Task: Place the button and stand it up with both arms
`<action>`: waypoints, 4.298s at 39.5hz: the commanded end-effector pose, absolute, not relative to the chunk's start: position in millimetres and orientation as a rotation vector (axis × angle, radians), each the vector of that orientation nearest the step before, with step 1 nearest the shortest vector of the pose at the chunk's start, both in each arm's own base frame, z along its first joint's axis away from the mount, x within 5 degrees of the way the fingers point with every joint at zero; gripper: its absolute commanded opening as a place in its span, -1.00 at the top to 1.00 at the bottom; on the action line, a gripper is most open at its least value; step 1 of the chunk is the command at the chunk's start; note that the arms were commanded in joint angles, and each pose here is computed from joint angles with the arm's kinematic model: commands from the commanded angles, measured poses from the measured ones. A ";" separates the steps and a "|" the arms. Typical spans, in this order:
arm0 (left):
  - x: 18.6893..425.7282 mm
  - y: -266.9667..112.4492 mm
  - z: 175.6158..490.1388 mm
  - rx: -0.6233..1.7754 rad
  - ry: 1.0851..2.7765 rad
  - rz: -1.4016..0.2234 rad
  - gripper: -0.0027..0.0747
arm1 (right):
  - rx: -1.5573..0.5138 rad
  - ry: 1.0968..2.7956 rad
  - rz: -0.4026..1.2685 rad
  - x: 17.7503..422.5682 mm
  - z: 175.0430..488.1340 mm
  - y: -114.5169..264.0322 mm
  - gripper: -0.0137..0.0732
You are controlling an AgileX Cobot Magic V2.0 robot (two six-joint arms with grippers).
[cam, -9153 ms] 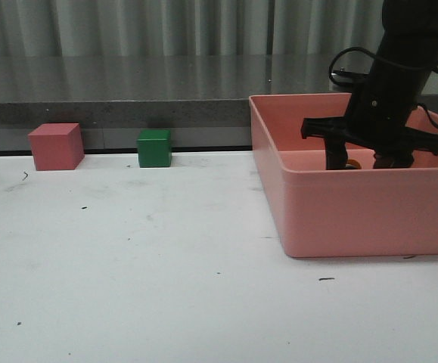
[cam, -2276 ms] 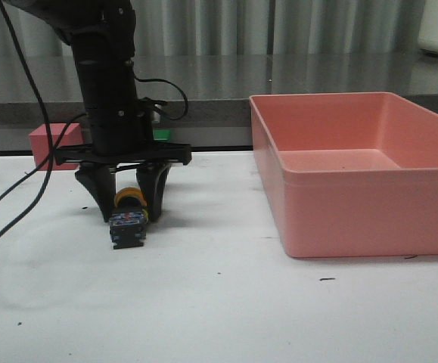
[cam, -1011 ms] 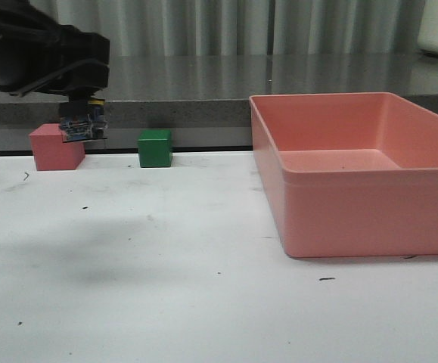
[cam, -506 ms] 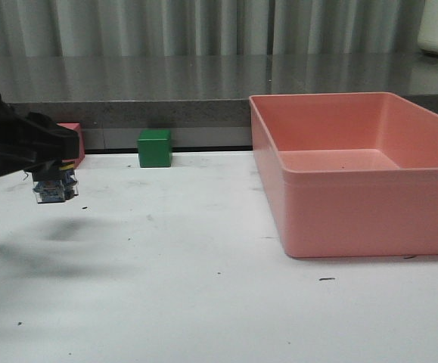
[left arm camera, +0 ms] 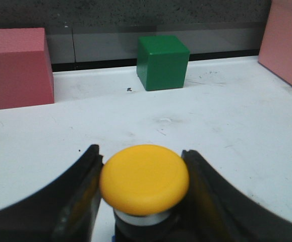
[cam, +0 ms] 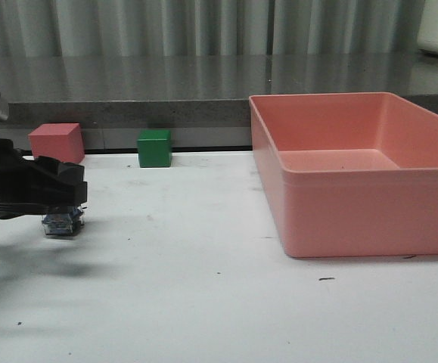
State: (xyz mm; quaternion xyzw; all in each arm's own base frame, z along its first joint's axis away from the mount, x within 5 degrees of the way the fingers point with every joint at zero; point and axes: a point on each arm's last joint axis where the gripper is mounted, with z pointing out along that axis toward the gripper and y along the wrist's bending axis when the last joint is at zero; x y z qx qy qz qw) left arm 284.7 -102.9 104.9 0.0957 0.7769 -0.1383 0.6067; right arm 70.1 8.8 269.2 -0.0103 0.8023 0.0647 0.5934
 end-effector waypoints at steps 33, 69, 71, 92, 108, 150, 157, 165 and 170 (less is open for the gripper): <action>274.1 -98.1 203.9 0.188 1.634 -0.342 -0.45 | -0.031 1.765 0.135 72.1 284.6 8.1 0.85; 106.3 -37.6 364.3 0.219 1.647 -0.313 0.98 | -0.031 1.765 0.135 72.1 284.6 8.1 0.85; 94.6 -32.4 363.8 0.233 1.658 -0.285 0.98 | -0.031 1.765 0.135 72.1 284.6 8.1 0.85; 9.9 -1.0 364.3 0.197 1.508 -0.304 0.98 | -0.031 1.765 0.135 72.1 284.6 8.1 0.85; 14.0 -2.5 356.7 0.201 1.534 -0.301 0.98 | -0.031 1.765 0.135 72.1 284.6 8.1 0.85; 49.0 0.4 230.9 -0.101 1.494 -0.092 0.98 | -0.031 1.764 0.135 72.1 284.7 8.1 0.85; 55.0 0.7 206.3 -0.103 1.483 -0.091 0.98 | -0.031 1.764 0.135 72.1 284.7 8.1 0.85; 55.3 0.6 200.4 -0.106 1.547 -0.090 0.98 | -0.031 1.764 0.135 72.1 284.7 8.1 0.85; 55.3 0.6 200.4 -0.106 1.547 -0.090 0.98 | -0.031 1.764 0.135 72.1 284.7 8.1 0.85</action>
